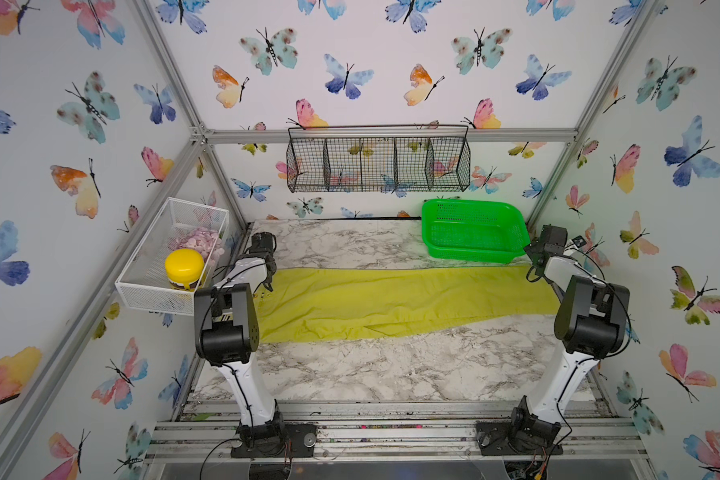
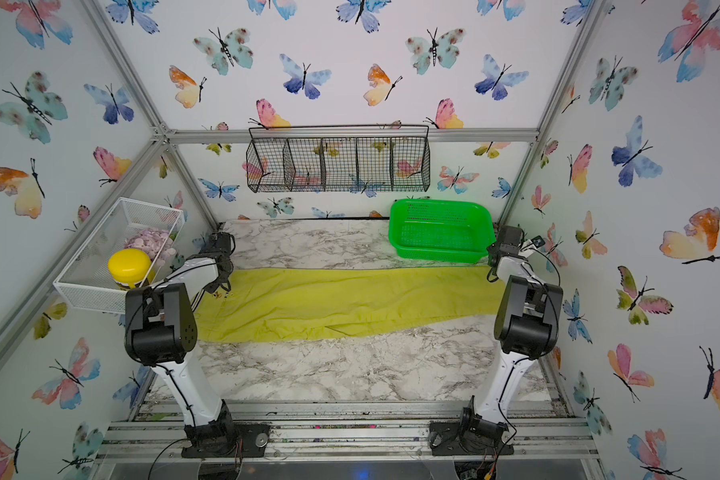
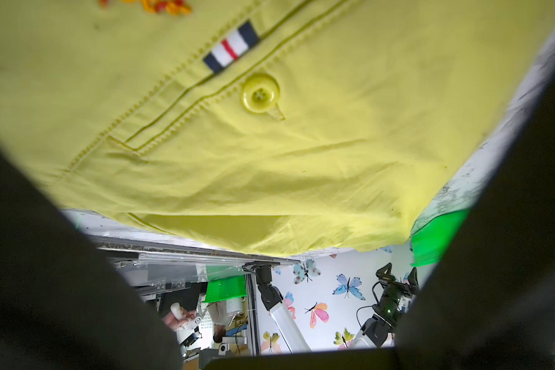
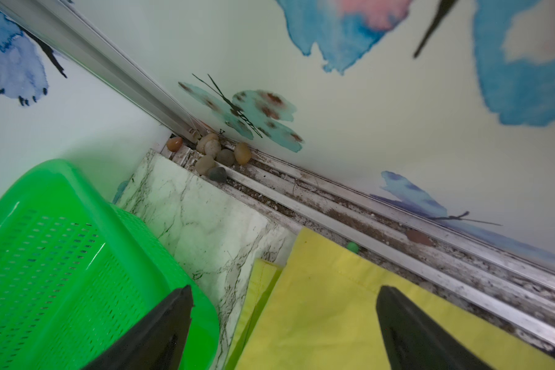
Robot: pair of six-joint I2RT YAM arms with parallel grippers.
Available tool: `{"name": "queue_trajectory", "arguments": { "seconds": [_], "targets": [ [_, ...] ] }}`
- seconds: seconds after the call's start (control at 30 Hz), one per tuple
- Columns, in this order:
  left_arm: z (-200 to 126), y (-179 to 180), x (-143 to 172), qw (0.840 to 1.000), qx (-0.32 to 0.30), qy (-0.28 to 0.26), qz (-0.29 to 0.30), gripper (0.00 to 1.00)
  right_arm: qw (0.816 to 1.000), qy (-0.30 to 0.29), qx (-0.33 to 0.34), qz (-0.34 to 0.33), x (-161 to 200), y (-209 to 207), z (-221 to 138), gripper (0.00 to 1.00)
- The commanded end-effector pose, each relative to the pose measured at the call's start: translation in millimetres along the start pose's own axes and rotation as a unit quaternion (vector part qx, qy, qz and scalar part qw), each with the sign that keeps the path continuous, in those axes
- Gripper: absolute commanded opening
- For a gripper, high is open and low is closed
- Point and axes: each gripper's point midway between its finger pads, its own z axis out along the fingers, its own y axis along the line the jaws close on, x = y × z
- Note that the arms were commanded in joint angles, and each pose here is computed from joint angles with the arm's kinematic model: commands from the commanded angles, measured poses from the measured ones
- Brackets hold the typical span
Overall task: Roll up the long pants
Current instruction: Fold the long pant at the center of the board.
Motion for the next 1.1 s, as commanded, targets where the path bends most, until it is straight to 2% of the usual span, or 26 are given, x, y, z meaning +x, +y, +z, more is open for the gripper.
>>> {"name": "queue_trajectory", "arguments": {
  "seconds": [0.0,0.1,0.2,0.27,0.47,0.57,0.6,0.63,0.67,0.73,0.77,0.8,0.87,0.9,0.93,0.97,1.07],
  "targets": [
    [-22,-1,-1,1.000,0.019,0.000,-0.003,0.54,0.999,-0.020,-0.002,-0.040,-18,3,-25,0.99],
    [-31,0,12,1.000,0.021,0.010,0.009,0.53,0.997,-0.014,0.025,-0.065,-13,-14,-50,0.99],
    [-43,-4,23,0.999,0.026,0.015,0.028,0.52,0.995,0.005,0.063,-0.076,7,-46,-68,0.99],
    [-50,-7,28,0.999,0.029,0.013,0.041,0.52,0.994,0.011,0.066,-0.086,21,-60,-72,0.99],
    [-63,-11,43,0.996,0.040,0.036,0.067,0.48,0.979,0.072,0.099,-0.165,56,-81,-56,0.99],
    [-72,-8,43,0.996,0.044,0.036,0.073,0.47,0.974,0.096,0.081,-0.188,68,-72,-42,0.99],
    [-75,-7,44,0.995,0.046,0.035,0.076,0.46,0.974,0.100,0.058,-0.194,71,-64,-39,0.95],
    [-78,-7,46,0.995,0.048,0.035,0.079,0.45,0.975,0.106,0.040,-0.193,74,-57,-38,0.78],
    [-80,-6,48,0.995,0.048,0.035,0.082,0.45,0.976,0.105,0.025,-0.191,73,-50,-37,0.56],
    [-82,-3,57,0.994,0.046,0.040,0.089,0.40,0.978,0.103,0.013,-0.178,71,-43,-37,0.37],
    [-82,-2,64,0.994,0.043,0.046,0.094,0.33,0.979,0.102,0.008,-0.176,70,-40,-35,0.32],
    [-82,0,71,0.993,0.039,0.052,0.100,0.29,0.979,0.106,0.003,-0.174,71,-37,-34,0.31],
    [-80,4,85,0.991,0.032,0.063,0.110,0.26,0.978,0.111,0.009,-0.174,70,-36,-34,0.38],
    [-79,5,90,0.991,0.030,0.068,0.113,0.26,0.978,0.110,0.012,-0.175,69,-37,-34,0.47],
    [-78,6,94,0.990,0.031,0.073,0.114,0.26,0.978,0.108,0.014,-0.176,67,-38,-35,0.70],
    [-78,7,98,0.990,0.031,0.077,0.116,0.26,0.978,0.106,0.024,-0.178,65,-41,-37,0.80],
    [-80,5,101,0.989,0.032,0.077,0.120,0.26,0.974,0.100,0.056,-0.196,59,-54,-43,0.90]
  ]
}}
